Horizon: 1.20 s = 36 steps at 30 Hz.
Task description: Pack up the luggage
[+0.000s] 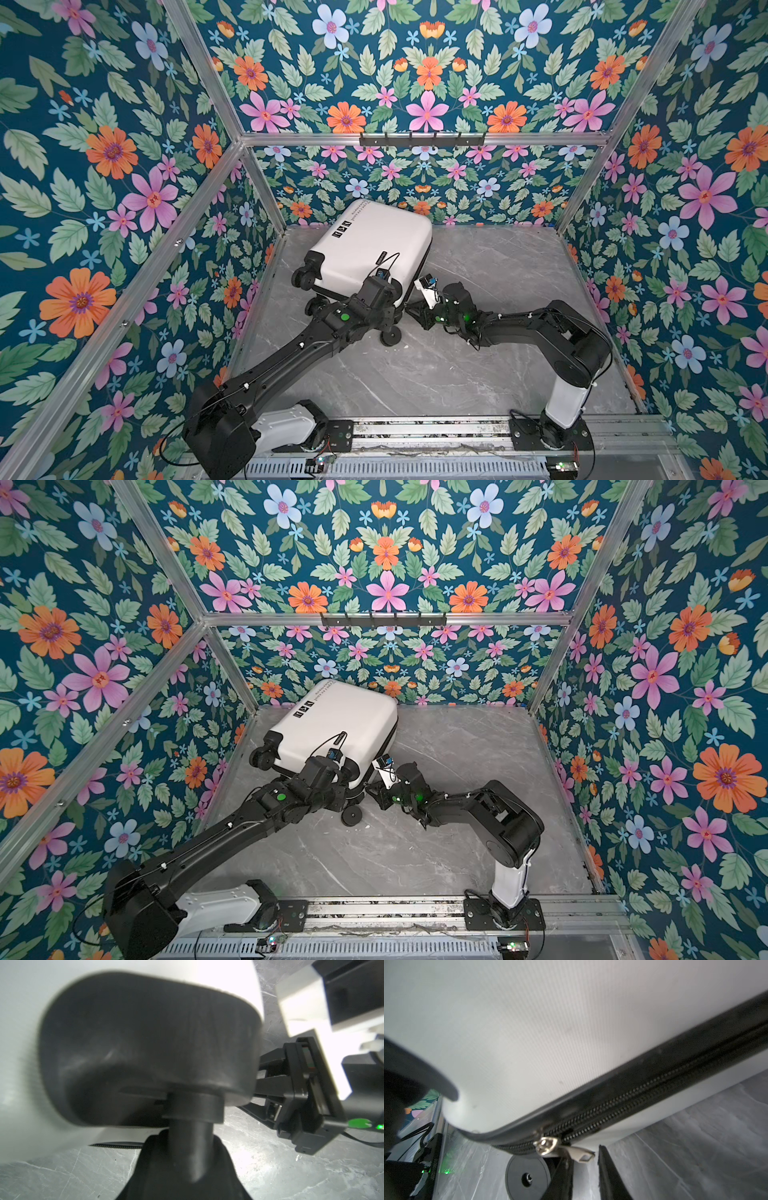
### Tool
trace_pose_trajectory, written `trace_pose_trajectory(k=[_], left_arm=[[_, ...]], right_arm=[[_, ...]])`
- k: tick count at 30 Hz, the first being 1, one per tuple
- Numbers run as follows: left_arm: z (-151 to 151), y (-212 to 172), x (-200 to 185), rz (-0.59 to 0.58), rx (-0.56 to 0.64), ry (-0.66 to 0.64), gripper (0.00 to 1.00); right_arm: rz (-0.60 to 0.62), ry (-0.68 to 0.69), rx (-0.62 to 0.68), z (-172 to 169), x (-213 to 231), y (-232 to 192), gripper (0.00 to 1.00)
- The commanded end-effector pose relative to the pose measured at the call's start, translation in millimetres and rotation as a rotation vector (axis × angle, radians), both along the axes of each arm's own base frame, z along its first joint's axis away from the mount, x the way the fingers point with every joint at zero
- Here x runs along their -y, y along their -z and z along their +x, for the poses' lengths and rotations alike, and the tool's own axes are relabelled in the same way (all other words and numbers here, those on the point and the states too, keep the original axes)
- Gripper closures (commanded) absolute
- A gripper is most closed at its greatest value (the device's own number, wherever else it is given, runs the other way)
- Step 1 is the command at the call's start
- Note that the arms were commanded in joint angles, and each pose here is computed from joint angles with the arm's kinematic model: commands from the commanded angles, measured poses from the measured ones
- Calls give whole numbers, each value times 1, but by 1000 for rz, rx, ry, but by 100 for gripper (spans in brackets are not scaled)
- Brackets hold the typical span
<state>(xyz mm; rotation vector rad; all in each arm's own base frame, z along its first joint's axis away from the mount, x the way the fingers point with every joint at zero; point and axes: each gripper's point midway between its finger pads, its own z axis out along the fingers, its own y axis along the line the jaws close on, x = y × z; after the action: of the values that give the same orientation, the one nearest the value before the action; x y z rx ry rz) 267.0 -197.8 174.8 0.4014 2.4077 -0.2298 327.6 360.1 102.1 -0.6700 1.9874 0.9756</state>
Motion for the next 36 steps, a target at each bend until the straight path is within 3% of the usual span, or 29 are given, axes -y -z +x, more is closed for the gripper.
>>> trace_pose_trajectory(k=[1,20,29,36], left_arm=[[5,-7,-5,-12,27,-53,100],[4,-4,-5,-13,20,-51,100],[4,-4,-5,-13,20,-49,100],[4,-4,-4,-17,19,-51,100]], right_arm=[[34,17,48,5,-1,-15,80],[55,-26,78,-3,-6,-30,83],[41,-37,91,-8,-11,-32,70],[41,-36,90,-4,-15,-32,72]])
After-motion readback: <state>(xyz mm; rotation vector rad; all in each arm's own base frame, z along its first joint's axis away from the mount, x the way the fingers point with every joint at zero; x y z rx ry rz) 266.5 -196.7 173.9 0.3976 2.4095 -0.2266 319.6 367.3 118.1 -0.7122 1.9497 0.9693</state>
